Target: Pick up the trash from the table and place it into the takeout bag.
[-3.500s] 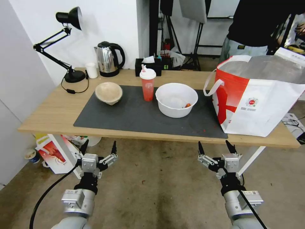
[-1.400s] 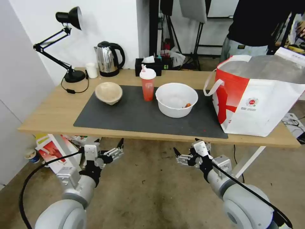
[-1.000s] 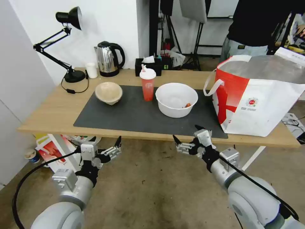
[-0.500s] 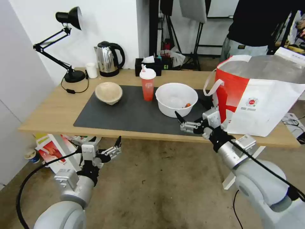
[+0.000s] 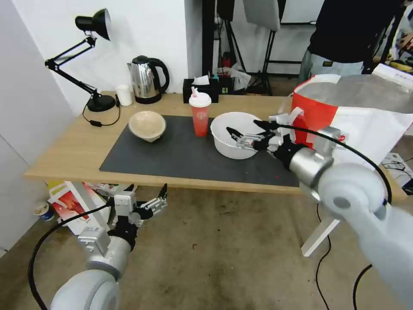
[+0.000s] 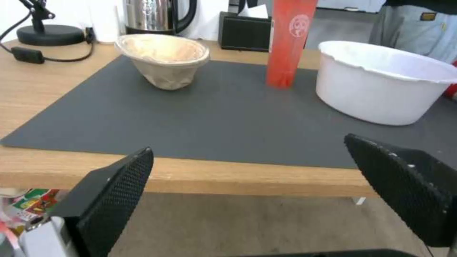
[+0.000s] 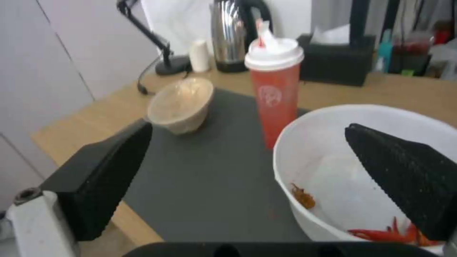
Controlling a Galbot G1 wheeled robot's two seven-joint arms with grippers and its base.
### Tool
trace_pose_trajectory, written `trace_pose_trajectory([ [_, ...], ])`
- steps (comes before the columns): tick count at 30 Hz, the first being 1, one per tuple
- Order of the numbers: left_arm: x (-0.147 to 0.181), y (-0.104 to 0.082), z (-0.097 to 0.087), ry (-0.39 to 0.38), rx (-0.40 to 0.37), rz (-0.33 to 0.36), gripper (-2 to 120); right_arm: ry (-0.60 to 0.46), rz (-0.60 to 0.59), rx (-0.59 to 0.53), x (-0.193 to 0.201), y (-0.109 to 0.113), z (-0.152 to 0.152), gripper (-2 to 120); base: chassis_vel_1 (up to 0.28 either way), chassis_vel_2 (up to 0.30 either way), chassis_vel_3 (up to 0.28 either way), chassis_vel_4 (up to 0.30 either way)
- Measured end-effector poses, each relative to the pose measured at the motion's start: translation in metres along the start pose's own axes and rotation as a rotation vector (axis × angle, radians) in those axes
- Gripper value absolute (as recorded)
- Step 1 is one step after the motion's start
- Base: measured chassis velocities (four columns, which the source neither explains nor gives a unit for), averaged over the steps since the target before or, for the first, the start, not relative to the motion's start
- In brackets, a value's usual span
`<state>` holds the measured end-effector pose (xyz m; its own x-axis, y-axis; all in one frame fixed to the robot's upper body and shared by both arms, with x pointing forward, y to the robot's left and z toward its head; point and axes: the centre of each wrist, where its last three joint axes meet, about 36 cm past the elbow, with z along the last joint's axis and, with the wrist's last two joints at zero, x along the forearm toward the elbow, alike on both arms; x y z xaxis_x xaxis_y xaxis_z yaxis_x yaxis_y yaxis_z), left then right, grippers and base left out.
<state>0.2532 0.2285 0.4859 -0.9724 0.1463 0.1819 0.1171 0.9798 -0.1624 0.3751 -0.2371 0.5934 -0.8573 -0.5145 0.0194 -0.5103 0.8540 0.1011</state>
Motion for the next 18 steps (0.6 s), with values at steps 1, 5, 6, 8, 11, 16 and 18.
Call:
trace_pose_trajectory([
  [1, -0.001, 0.0, 0.001, 0.002, 0.002, 0.002, 100, 0.024, -0.012, -0.017, -0.006, -0.005, -0.004, 100, 0.0, 0.0, 0.0, 0.0],
  [5, -0.002, -0.002, 0.003, 0.004, 0.011, -0.005, 100, 0.136, -0.065, -0.051, -0.037, -0.021, -0.014, 100, 0.0, 0.0, 0.0, 0.0],
  [6, -0.002, -0.002, 0.003, 0.004, 0.011, -0.007, 100, 0.162, -0.073, -0.051, -0.047, -0.024, -0.016, 100, 0.0, 0.0, 0.0, 0.0],
  [8, -0.001, -0.002, 0.003, 0.005, 0.011, -0.013, 100, 0.231, -0.103, -0.038, -0.078, -0.026, -0.026, 100, 0.0, 0.0, 0.0, 0.0],
  [11, 0.0, -0.001, 0.003, 0.007, 0.013, -0.021, 100, 0.313, -0.114, -0.011, -0.109, -0.019, -0.036, 100, 0.0, 0.0, 0.0, 0.0],
  [16, 0.0, -0.001, 0.004, 0.009, 0.015, -0.029, 100, 0.372, -0.121, 0.024, -0.152, -0.005, -0.035, 100, 0.0, 0.0, 0.0, 0.0],
  [18, 0.0, -0.002, 0.004, 0.008, 0.017, -0.03, 100, 0.387, -0.119, 0.051, -0.172, 0.001, -0.034, 100, 0.0, 0.0, 0.0, 0.0],
])
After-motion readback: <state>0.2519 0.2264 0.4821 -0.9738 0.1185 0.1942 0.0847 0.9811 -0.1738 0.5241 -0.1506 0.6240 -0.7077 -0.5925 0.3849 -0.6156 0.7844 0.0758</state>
